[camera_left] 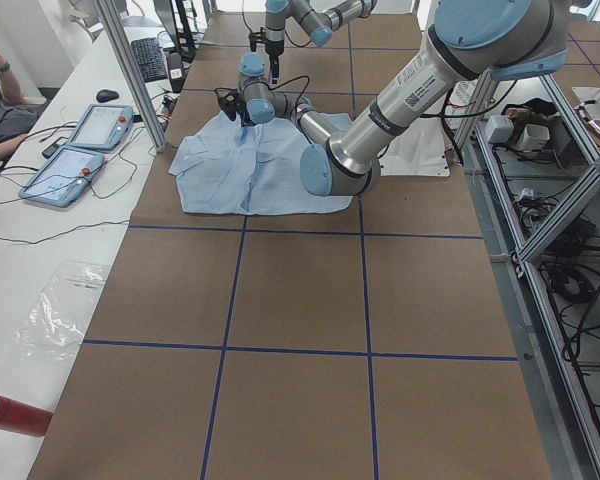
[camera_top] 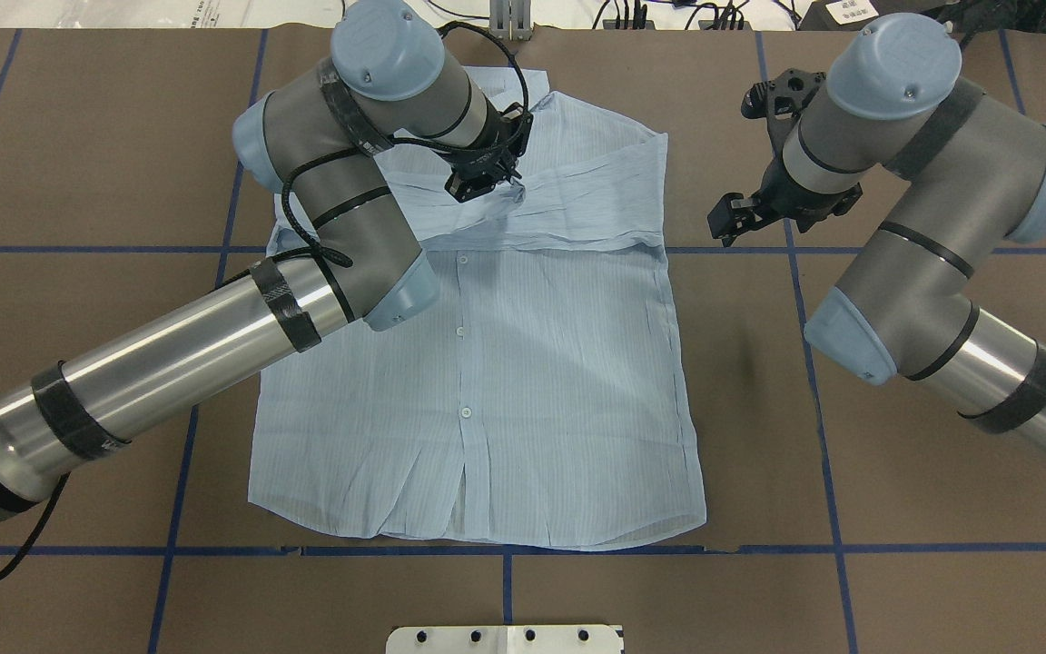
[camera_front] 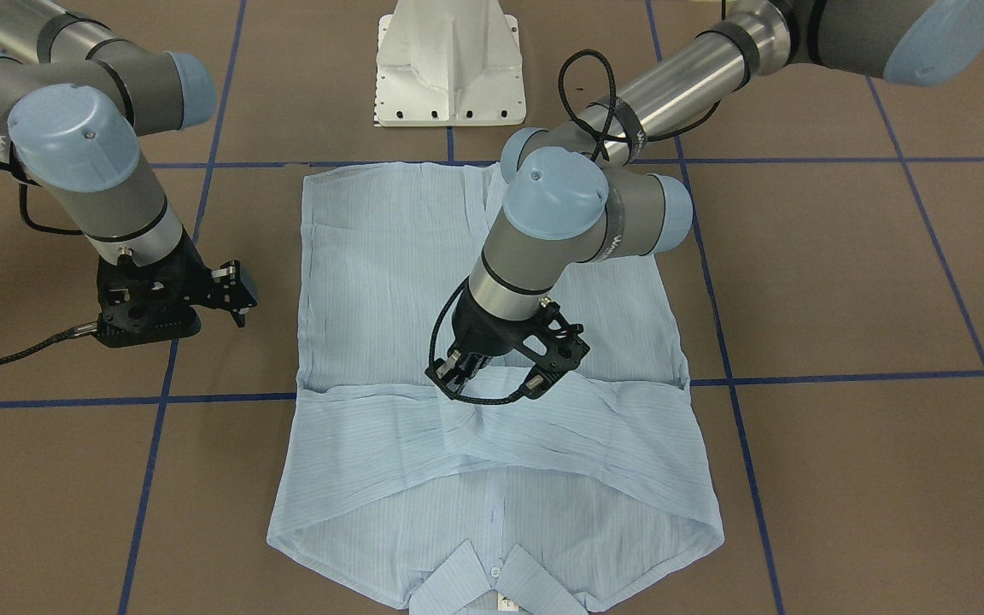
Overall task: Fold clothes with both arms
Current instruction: 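Fold the shirt side inward with the left gripper while the right gripper moves outward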
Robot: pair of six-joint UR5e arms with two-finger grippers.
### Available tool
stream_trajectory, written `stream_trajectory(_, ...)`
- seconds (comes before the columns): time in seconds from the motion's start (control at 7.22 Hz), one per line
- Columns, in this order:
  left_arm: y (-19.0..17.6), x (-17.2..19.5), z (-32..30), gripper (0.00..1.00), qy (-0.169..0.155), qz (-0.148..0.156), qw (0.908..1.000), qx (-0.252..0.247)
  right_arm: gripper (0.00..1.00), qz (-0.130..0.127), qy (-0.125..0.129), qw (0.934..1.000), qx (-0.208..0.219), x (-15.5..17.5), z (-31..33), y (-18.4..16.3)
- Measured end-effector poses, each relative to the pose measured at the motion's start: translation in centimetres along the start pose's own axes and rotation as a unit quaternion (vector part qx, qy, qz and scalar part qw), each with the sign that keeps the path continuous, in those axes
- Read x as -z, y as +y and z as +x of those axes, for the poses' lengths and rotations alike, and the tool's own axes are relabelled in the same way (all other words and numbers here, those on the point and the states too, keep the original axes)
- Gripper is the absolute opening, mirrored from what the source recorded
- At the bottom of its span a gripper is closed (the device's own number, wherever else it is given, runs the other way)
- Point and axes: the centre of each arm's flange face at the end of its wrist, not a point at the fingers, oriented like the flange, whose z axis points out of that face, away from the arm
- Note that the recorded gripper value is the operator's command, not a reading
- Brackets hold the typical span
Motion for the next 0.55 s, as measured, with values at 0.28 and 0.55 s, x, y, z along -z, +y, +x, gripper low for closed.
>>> stream_trajectory(0.28,2.7,-2.6,-1.0,0.99,0.007,-0.004,0.9999,-0.012,1.0,0.002,0.002,1.0,-0.002,0.2,0.5,-0.3)
stream_trajectory(0.55,9.4,-4.8,-1.9,1.0,0.025,-0.018,0.9984,-0.048,1.0,0.004,0.003,1.0,-0.004,0.3,1.0,-0.7)
